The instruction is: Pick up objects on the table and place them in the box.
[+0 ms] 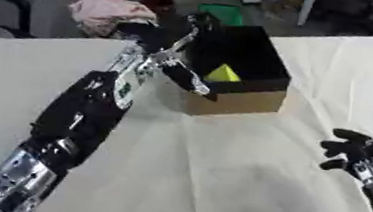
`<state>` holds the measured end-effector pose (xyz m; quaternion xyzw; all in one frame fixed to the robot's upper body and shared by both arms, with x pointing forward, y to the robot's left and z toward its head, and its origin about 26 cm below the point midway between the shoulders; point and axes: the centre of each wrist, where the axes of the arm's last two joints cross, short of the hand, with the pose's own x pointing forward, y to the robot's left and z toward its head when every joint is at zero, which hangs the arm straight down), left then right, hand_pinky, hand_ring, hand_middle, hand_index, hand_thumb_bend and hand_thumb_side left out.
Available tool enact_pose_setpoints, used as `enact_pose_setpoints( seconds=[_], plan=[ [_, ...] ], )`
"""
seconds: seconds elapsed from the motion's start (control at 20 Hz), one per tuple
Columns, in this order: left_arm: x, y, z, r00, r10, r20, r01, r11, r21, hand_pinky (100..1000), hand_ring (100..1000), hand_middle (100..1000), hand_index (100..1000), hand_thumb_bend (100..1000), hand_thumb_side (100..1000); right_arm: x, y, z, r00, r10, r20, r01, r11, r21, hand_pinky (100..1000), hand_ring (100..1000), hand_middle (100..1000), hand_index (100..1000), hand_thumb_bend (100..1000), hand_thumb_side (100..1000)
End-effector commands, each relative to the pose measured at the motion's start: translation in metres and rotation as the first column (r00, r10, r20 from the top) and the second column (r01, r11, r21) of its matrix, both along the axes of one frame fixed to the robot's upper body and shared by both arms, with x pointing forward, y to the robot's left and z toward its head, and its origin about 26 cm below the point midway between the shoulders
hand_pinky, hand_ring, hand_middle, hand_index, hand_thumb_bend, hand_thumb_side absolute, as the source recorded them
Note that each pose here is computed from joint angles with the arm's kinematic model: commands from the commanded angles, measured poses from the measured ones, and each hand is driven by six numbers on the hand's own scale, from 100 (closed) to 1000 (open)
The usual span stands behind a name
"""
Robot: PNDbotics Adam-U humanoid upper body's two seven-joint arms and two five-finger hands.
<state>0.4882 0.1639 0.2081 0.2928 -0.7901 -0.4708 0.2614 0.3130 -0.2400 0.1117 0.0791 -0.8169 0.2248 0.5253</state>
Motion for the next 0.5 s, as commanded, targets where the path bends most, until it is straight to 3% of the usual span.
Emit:
enact_pose_setpoints(
  seconds=[0.05,0.2,0.5],
  plan=[
    [-0.005,0.012,0.030,0.999,-0.029,0.042,0.033,0.995,-0.096,768,757,767,797,796,417,0.002,-0.004,0.005,1.000,-0.006,0.020,0.006,1.000,-0.006,624,812,559,828,100,613],
    [-0.013,0.022,0.046,0.998,-0.062,0.025,0.065,0.977,-0.202,754,733,738,783,679,430,0.001,-0.006,0.004,1.000,-0.019,0.017,0.019,1.000,-0.006,624,813,559,828,100,614],
    [-0.040,0.050,0.076,0.990,-0.138,0.002,0.129,0.920,-0.370,749,718,719,775,646,439,0.000,-0.011,0.004,0.999,-0.043,0.022,0.043,0.999,-0.003,625,813,560,829,100,609]
  ],
)
